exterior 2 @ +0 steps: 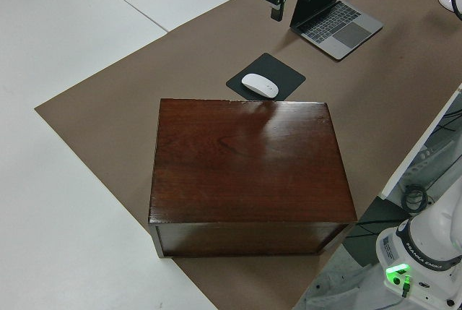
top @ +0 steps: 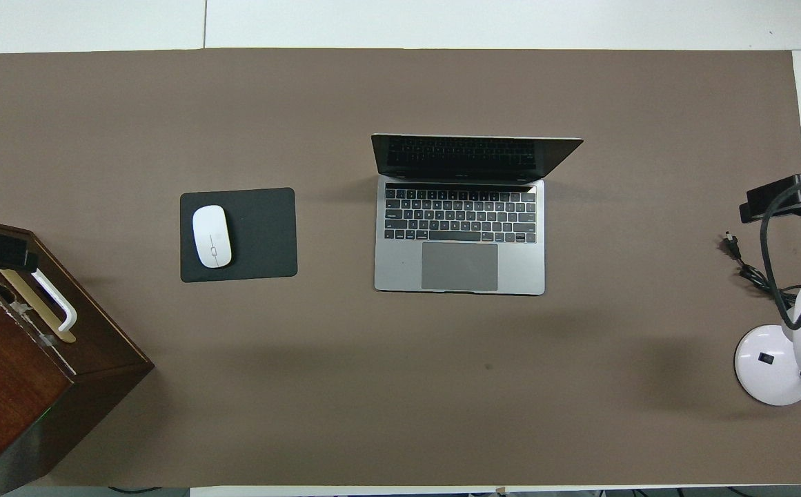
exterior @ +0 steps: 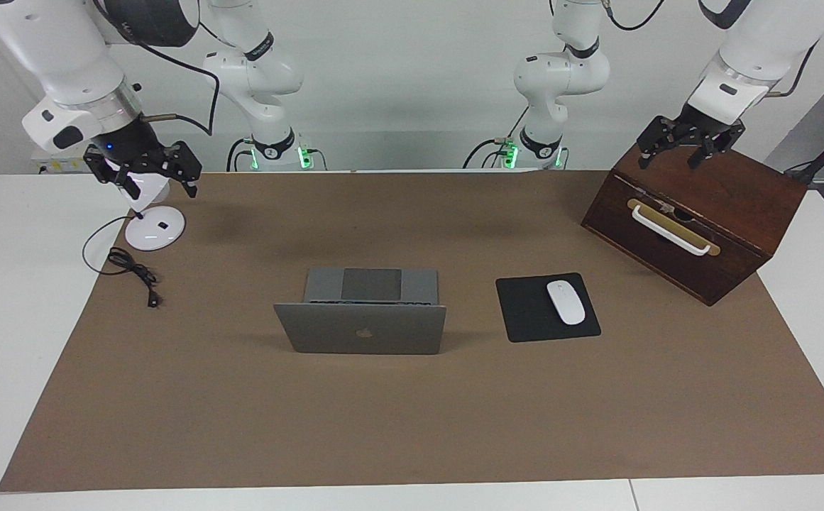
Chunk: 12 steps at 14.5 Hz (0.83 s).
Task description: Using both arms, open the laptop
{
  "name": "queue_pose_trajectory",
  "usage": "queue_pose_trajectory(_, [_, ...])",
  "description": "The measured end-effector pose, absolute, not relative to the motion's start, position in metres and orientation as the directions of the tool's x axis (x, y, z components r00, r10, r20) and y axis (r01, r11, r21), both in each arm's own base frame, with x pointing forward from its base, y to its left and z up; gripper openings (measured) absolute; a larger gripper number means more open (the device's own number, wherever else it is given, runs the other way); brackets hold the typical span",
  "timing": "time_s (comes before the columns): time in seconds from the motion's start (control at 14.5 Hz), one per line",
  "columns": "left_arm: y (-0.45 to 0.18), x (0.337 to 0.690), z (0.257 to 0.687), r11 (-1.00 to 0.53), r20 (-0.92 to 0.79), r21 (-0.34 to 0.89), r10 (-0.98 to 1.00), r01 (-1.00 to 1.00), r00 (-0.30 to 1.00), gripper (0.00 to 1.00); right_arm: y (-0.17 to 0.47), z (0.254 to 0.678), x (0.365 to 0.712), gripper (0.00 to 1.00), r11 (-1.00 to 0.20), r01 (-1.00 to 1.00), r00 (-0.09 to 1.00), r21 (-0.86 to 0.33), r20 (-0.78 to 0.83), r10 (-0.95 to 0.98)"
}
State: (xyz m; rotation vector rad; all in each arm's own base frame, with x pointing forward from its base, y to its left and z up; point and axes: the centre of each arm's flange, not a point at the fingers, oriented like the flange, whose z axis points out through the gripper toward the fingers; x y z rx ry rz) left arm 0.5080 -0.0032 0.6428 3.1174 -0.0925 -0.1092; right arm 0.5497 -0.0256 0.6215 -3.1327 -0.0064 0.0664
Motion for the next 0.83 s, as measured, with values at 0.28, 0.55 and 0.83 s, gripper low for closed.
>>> queue_pose_trajectory(0.28, [-0.0025, 0.5107, 0.6447, -0.999, -0.066, 0.021, -0.033, -0.032, 0.997, 1.0, -0.0256, 0.6214, 0.5497, 1.0, -1.0, 0.004, 0.999, -0.008, -0.042, 0.005])
queue_pose_trajectory(0.55, [-0.0026, 0.5128, 0.6454, -1.0, -0.06, 0.02, -0.014, -0.013, 0.998, 1.0, -0.0256, 0.6213, 0.5498, 1.0, -1.0, 0.004, 0.999, -0.008, -0.043, 0.005])
queue_pose_trajectory(0.83, [-0.0026, 0.5131, 0.6465, -1.0, -0.056, 0.02, -0.009, -0.008, 0.998, 1.0, -0.0256, 0.6212, 0.5499, 1.0, -1.0, 0.004, 0.999, -0.008, -0.043, 0.005])
